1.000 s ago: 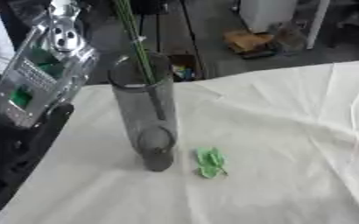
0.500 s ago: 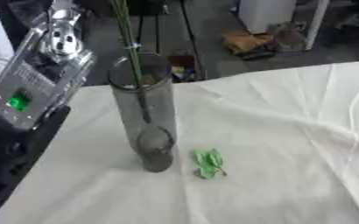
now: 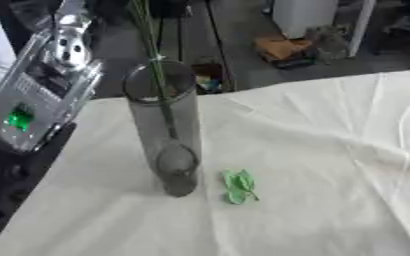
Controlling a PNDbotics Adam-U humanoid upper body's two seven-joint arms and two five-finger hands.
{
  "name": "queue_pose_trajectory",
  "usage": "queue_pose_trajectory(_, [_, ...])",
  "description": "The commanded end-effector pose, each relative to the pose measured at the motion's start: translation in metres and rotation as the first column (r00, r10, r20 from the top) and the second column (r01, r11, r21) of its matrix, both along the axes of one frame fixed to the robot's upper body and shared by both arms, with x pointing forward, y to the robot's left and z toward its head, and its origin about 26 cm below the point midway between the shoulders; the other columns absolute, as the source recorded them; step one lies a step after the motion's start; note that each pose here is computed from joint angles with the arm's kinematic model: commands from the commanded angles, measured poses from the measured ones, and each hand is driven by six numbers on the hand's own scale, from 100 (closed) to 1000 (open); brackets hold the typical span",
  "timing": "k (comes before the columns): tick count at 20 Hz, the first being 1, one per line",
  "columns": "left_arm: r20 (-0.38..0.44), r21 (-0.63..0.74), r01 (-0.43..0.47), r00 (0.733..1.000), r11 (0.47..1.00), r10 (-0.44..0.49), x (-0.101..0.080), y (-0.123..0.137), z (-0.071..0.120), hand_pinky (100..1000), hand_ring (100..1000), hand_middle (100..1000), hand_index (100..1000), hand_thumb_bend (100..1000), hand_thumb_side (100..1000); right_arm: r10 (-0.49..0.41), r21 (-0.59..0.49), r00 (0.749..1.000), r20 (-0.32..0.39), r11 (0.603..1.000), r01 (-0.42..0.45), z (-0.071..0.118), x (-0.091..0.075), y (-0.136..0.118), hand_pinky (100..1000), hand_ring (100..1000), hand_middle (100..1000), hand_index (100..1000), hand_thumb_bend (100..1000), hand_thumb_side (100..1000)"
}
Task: Arrange flowers into the vase.
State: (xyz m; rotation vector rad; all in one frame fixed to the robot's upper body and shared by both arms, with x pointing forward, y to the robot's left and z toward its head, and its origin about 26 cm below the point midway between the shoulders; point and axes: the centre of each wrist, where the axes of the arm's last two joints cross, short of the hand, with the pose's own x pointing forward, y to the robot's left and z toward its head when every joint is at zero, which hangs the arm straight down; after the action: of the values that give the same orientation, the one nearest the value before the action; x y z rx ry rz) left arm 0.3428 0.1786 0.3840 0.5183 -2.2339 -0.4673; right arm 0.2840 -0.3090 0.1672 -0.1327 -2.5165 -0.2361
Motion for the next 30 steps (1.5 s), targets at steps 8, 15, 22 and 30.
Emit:
queue_pose_trajectory(8, [0.016, 0.058, -0.02, 1.0, 0.998, 0.02, -0.005, 0.008, 0.006, 285, 571, 576, 454, 100, 825, 0.0, -0.008, 1.0, 0.022, 1.0, 0.0, 0.006, -0.002, -0.003, 232, 348, 241, 550, 100, 948])
queue_pose_trajectory(15, [-0.009, 0.146, -0.024, 1.0, 0.989, 0.026, -0.006, 0.011, 0.005, 313, 608, 619, 500, 100, 822, -0.002, -0.006, 1.0, 0.019, 1.0, 0.002, 0.006, -0.002, -0.003, 232, 348, 241, 550, 100, 948])
queue_pose_trajectory(22, [-0.025, 0.228, -0.025, 0.999, 0.973, 0.032, -0.007, 0.014, 0.006, 351, 658, 675, 546, 100, 802, -0.003, -0.006, 1.0, 0.016, 1.0, 0.003, 0.006, -0.003, -0.003, 232, 348, 240, 550, 100, 949])
queue_pose_trajectory(30, [-0.049, 0.304, -0.018, 0.998, 0.953, 0.034, -0.008, 0.018, 0.005, 399, 708, 722, 625, 100, 821, -0.004, -0.005, 1.0, 0.014, 1.0, 0.004, 0.006, -0.003, -0.003, 232, 348, 240, 551, 100, 949])
